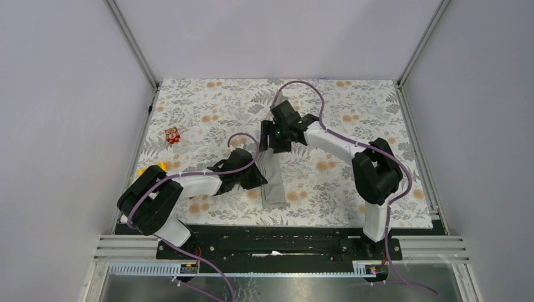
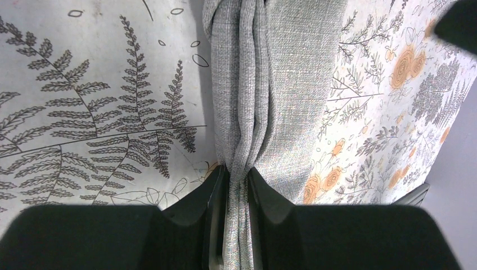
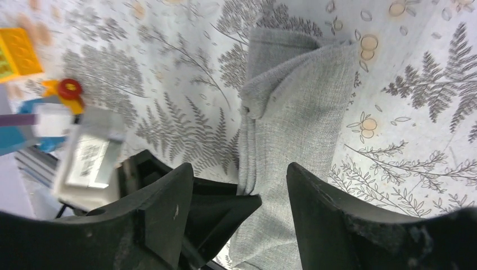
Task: Fold the napkin into a case and place the utensils inside
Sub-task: Fold the 2/3-rectangle-folded napkin at the center of the board, then stuff the top corner of the smaller-rectangle-folded napkin into the folded napkin.
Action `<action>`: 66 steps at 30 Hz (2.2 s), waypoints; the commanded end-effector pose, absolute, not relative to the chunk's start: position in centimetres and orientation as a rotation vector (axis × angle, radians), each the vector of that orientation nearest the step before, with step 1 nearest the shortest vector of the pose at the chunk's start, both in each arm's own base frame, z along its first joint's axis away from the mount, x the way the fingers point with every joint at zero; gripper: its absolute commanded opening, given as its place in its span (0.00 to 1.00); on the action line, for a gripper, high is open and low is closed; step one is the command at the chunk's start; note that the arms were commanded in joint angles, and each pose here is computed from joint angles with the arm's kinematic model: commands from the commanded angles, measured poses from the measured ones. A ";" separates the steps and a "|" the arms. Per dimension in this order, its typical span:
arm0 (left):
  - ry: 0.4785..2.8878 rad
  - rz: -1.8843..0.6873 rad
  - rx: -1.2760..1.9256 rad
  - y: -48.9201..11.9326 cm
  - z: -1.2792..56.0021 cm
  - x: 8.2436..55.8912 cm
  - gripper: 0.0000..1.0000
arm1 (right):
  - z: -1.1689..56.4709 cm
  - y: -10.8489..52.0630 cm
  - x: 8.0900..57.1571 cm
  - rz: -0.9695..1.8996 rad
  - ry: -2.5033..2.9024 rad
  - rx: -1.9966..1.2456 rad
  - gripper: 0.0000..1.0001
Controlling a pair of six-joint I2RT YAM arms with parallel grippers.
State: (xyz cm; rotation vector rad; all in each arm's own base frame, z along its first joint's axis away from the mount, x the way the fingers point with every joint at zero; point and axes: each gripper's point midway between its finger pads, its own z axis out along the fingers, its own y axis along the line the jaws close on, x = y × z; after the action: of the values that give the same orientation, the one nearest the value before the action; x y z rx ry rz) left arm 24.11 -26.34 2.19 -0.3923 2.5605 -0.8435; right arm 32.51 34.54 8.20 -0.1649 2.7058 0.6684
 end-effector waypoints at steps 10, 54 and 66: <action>2.571 -0.852 -0.394 -26.3 1.8 23.9 0.22 | 9.1 35.8 36.5 0.694 2.561 -0.129 0.71; 2.499 -0.937 -0.322 -25.9 7.0 23.8 0.56 | 7.4 36.1 36.3 0.792 2.568 -0.110 0.00; 2.467 -0.815 -0.231 -23.2 10.7 33.1 0.34 | 8.0 34.5 35.8 1.008 2.549 0.035 0.00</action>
State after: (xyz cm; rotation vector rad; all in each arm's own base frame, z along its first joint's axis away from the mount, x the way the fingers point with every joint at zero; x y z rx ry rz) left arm 30.72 -21.98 10.34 -0.4095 2.4390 -0.8605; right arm 35.64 33.52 4.08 0.0411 2.6440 0.8872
